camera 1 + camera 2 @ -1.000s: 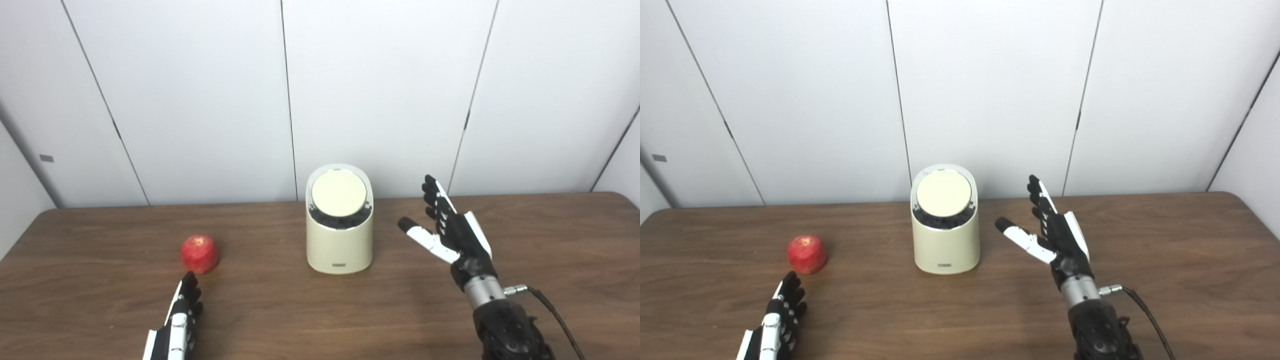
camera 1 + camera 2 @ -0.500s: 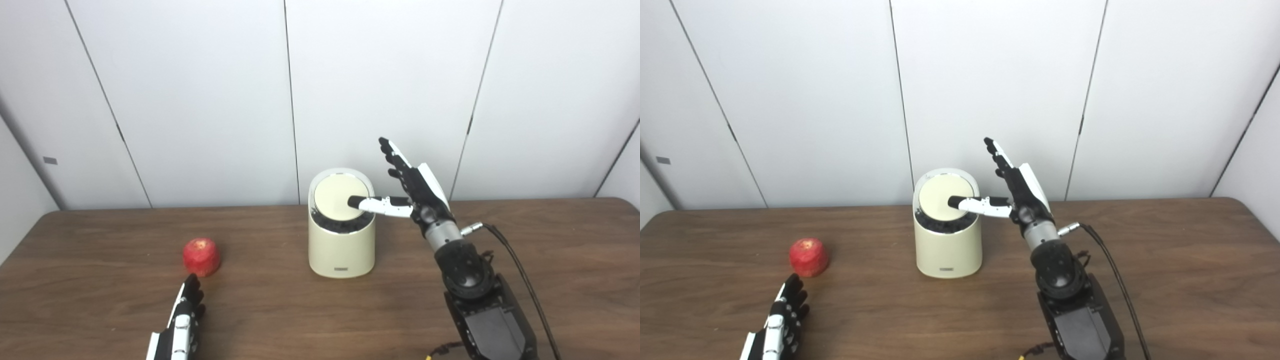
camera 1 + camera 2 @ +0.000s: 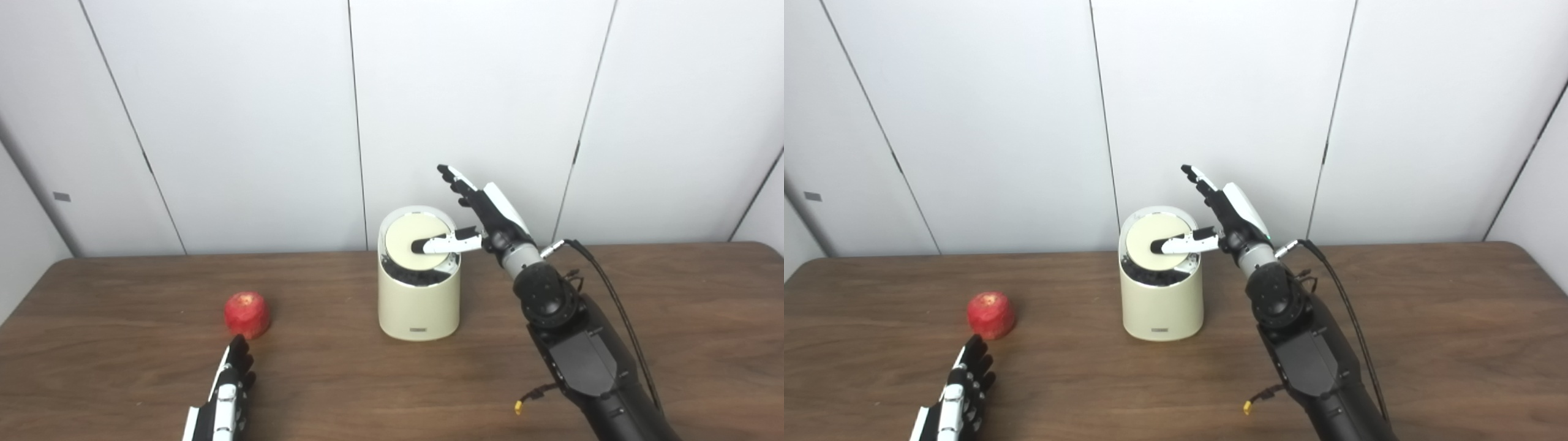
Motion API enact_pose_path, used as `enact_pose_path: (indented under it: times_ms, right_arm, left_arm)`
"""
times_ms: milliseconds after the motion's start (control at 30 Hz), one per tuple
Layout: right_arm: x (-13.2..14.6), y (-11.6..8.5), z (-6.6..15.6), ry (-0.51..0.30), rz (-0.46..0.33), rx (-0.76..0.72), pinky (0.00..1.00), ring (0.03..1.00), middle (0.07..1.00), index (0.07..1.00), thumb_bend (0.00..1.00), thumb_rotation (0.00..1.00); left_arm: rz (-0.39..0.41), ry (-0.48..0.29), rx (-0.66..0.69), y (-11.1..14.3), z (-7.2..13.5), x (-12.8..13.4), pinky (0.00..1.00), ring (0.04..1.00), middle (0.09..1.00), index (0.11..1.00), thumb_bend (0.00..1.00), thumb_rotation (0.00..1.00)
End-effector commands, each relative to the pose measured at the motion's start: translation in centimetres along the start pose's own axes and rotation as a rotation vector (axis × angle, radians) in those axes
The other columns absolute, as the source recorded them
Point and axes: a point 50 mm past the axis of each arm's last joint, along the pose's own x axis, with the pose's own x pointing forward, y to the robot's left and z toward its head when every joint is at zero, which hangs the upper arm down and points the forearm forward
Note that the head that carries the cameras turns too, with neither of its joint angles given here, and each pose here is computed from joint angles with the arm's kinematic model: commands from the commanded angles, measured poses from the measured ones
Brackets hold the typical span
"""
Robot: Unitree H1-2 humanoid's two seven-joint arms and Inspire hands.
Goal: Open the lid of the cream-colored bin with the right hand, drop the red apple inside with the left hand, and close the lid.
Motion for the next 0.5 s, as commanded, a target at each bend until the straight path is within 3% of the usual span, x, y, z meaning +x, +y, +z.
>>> enact_pose_path:
  times_ms: [0,467]
  right_arm:
    - [1.60,-1.71,3.24,-0.103,-0.047,-0.020,0.89,0.941,0.944,0.933,0.91,0.25]
    - [1.54,-1.94,2.70,-0.075,-0.013,-0.171,0.84,0.922,0.930,0.933,0.92,0.22]
  left_arm:
    - [-0.006,0.015,-0.016,-0.66,-0.51,-0.45,1.00,1.000,1.000,1.000,0.42,0.99]
    - [0.006,0.007,-0.034,-0.75,-0.40,-0.48,1.00,1.000,1.000,1.000,0.48,0.94]
